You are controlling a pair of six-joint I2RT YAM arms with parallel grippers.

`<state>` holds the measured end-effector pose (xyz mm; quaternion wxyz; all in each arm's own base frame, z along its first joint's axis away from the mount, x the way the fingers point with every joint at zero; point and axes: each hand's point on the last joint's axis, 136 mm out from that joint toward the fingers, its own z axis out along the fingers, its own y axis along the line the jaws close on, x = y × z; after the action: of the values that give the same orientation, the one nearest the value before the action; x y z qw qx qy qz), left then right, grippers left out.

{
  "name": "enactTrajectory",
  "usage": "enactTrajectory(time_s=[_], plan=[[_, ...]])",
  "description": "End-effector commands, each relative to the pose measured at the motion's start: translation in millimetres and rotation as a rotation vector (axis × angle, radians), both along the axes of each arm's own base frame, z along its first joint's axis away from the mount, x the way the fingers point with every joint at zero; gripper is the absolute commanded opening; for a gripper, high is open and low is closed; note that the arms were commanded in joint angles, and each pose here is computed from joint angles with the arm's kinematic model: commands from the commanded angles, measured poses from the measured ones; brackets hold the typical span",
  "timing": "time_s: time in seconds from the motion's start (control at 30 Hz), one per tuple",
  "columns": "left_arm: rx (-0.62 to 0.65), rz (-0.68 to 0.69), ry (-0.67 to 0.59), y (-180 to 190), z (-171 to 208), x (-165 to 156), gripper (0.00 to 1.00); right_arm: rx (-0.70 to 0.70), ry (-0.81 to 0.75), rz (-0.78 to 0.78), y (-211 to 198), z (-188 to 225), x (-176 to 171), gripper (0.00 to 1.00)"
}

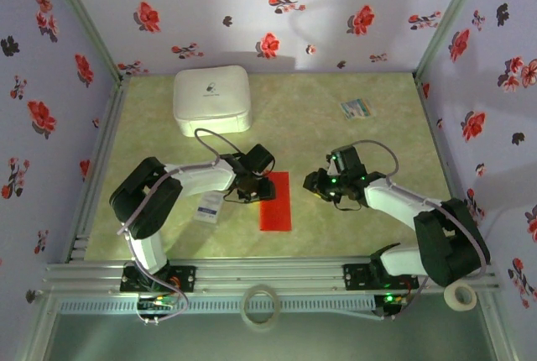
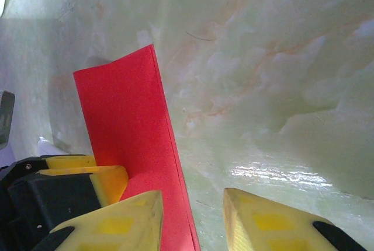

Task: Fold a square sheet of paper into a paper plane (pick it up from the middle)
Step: Hold the square sheet of paper at the center of the table.

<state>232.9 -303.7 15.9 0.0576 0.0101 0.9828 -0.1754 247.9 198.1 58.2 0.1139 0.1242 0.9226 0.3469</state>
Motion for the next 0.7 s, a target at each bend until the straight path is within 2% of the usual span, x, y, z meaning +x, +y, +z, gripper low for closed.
enactTrajectory(time_s=[0.0,0.67], plan=[[0.224,0.02,0.031,46.8,-53.6,-7.5,0.43,0.015,-0.016,0.003,6.1,8.1,5.7,0.33],[0.226,0.037,0.037,46.3,-55.8,-7.5,0.47,0.025,-0.018,0.017,10.7,9.6,5.3,0.34]])
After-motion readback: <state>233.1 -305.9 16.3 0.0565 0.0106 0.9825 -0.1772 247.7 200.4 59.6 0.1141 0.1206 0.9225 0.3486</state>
